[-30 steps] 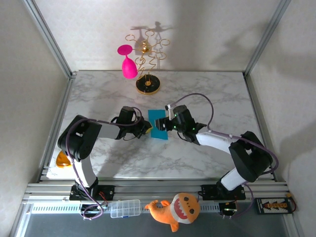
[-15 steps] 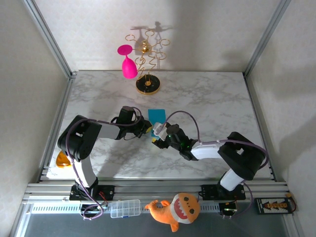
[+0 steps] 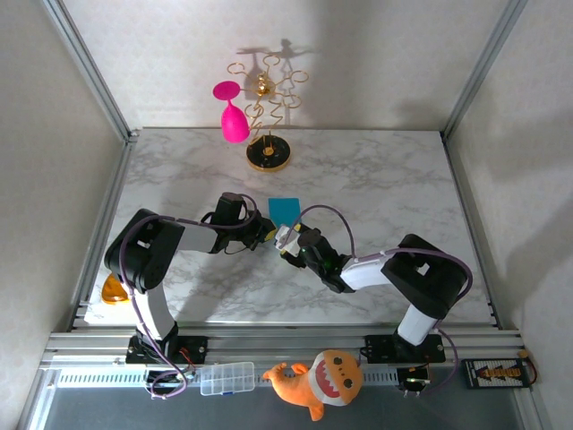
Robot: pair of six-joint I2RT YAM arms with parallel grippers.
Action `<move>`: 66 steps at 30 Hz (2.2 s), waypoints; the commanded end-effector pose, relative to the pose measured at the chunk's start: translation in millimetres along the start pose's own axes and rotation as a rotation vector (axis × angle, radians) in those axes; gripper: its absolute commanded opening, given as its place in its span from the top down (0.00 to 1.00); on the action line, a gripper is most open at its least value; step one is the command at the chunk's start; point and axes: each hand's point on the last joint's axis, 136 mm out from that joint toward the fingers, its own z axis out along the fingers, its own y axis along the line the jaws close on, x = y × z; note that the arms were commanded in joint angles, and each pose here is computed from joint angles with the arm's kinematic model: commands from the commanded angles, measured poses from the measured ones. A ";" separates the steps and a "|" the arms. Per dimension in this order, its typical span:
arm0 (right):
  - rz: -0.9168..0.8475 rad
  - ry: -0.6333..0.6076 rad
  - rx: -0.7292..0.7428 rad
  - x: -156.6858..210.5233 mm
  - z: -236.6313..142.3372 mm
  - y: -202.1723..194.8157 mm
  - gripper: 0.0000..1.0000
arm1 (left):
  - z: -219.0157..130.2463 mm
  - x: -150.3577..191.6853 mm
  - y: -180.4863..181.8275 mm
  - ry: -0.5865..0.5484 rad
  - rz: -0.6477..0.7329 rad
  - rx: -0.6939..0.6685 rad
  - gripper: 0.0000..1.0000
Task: Fold a paper plane with a square sheet of paper (pick it up from the middle)
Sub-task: Third fold the triangle at the center of the table.
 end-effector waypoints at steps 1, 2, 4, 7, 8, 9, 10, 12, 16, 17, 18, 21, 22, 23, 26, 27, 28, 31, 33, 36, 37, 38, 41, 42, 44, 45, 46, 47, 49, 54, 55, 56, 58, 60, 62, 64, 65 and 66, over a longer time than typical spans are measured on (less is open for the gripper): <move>-0.033 -0.021 0.028 -11.9 3.3 -1.2 0.44 | -1.0 4.4 -7.5 0.009 0.013 0.022 1.00; -0.032 -0.027 0.020 -13.7 3.2 -0.1 0.47 | -1.0 4.2 -7.7 0.008 0.014 0.022 1.00; -0.023 -0.037 0.004 -16.2 2.6 2.6 0.51 | -0.6 4.1 -6.8 0.008 0.013 0.020 1.00; -0.012 -0.052 -0.013 -19.8 1.7 4.9 0.58 | -0.1 3.6 -6.0 0.008 0.012 0.020 1.00; -0.012 -0.053 -0.016 -20.0 1.3 5.9 0.60 | 0.5 4.1 -5.8 0.011 0.012 0.020 1.00; -0.012 -0.057 -0.021 -21.3 1.0 6.6 0.60 | 0.5 4.3 -6.4 0.013 0.013 0.023 1.00; -0.011 -0.062 -0.025 -22.1 0.7 6.8 0.61 | 1.1 4.9 -5.0 0.017 0.009 0.022 1.00; -0.012 -0.073 -0.040 -25.2 0.7 9.2 0.62 | 1.5 4.7 -5.3 0.016 0.005 0.027 1.00; -0.009 -0.090 -0.083 -29.5 0.5 16.0 0.64 | 1.7 5.3 -3.8 0.018 0.004 0.026 1.00; -0.004 -0.093 -0.091 -31.2 0.6 16.7 0.64 | 1.6 5.2 -4.0 0.019 0.005 0.026 1.00; -0.001 -0.093 -0.095 -32.0 0.7 17.1 0.64 | 1.8 5.7 -3.5 0.020 0.005 0.025 1.00; 0.007 -0.095 -0.088 -33.1 1.0 15.7 0.65 | 3.0 6.7 -2.1 0.023 0.006 0.021 1.00; 0.008 -0.091 -0.081 -32.5 1.9 14.5 0.65 | 3.2 7.1 -0.7 0.025 0.003 0.018 1.00; 0.008 -0.090 -0.077 -32.1 2.1 14.0 0.65 | 3.5 7.1 -0.3 0.026 0.003 0.018 1.00; 0.016 -0.093 -0.076 -33.0 2.4 14.1 0.70 | 4.3 8.0 0.6 0.029 0.002 0.016 1.00; 0.018 -0.093 -0.078 -32.9 2.4 14.2 0.71 | 4.0 8.0 0.6 0.028 0.002 0.016 1.00; 0.019 -0.092 -0.083 -32.4 2.3 15.4 0.74 | 3.8 8.3 0.3 0.029 0.003 0.016 1.00; 0.021 -0.085 -0.107 -30.3 1.2 19.7 0.84 | 1.6 7.1 1.4 0.020 0.004 0.009 0.97; 0.023 -0.075 -0.141 -27.6 -0.5 25.2 0.89 | -3.0 1.8 5.1 -0.006 0.003 -0.007 0.89; 0.042 -0.061 -0.204 -25.0 -5.3 35.2 0.94 | -13.5 -10.4 12.4 -0.072 0.004 -0.044 0.78; 0.052 -0.056 -0.230 -23.5 -7.5 39.5 0.94 | -17.4 -14.2 11.7 -0.093 0.019 -0.056 0.75; 0.065 -0.052 -0.251 -22.2 -9.7 43.0 0.96 | -21.2 -18.0 9.6 -0.114 0.038 -0.067 0.72; 0.107 -0.044 -0.312 -20.3 -15.6 52.4 0.97 | -31.6 -26.3 -1.4 -0.167 0.100 -0.091 0.68; 0.122 -0.044 -0.328 -20.4 -17.2 54.9 0.97 | -34.0 -28.3 -5.5 -0.180 0.117 -0.093 0.67; 0.153 -0.042 -0.358 -19.9 -20.2 59.2 0.97 | -38.1 -31.0 -13.6 -0.199 0.144 -0.089 0.66; 0.170 -0.040 -0.369 -20.0 -21.1 60.8 0.97 | -38.4 -30.7 -17.6 -0.200 0.158 -0.080 0.66; 0.185 -0.041 -0.382 -20.6 -22.5 62.6 0.97 | -37.5 -29.4 -20.1 -0.197 0.166 -0.074 0.66; 0.200 -0.039 -0.395 -20.1 -23.3 64.9 0.97 | -34.9 -27.2 -22.3 -0.189 0.175 -0.067 0.66; 0.229 -0.039 -0.408 -20.4 -24.0 65.8 0.97 | -27.6 -22.0 -24.1 -0.164 0.187 -0.063 0.67; 0.285 -0.032 -0.430 -19.4 -25.3 67.0 0.98 | -6.8 -16.4 -17.0 -0.115 0.211 -0.110 0.74; 0.297 -0.034 -0.434 -19.7 -25.8 66.6 0.98 | -3.5 -17.7 -15.7 -0.112 0.223 -0.130 0.75; 0.307 -0.034 -0.438 -20.0 -26.4 65.8 0.98 | 0.1 -18.7 -11.7 -0.107 0.230 -0.154 0.77; 0.326 -0.035 -0.442 -20.4 -27.4 64.2 0.98 | 5.5 -21.2 -3.4 -0.103 0.238 -0.198 0.80; 0.341 -0.036 -0.454 -20.7 -28.5 64.3 0.98 | 9.5 -23.7 2.1 -0.099 0.245 -0.224 0.82; 0.354 -0.035 -0.457 -21.1 -28.2 64.1 0.98 | 11.9 -25.7 7.2 -0.100 0.249 -0.247 0.84; 0.369 -0.029 -0.460 -19.8 -27.5 64.5 0.98 | 13.7 -26.3 13.6 -0.105 0.249 -0.271 0.86; 0.378 -0.028 -0.461 -19.7 -27.3 64.0 0.98 | 14.5 -25.6 14.9 -0.103 0.249 -0.273 0.87; 0.387 -0.027 -0.458 -19.9 -26.5 62.7 0.98 | 15.4 -25.3 17.5 -0.102 0.250 -0.280 0.88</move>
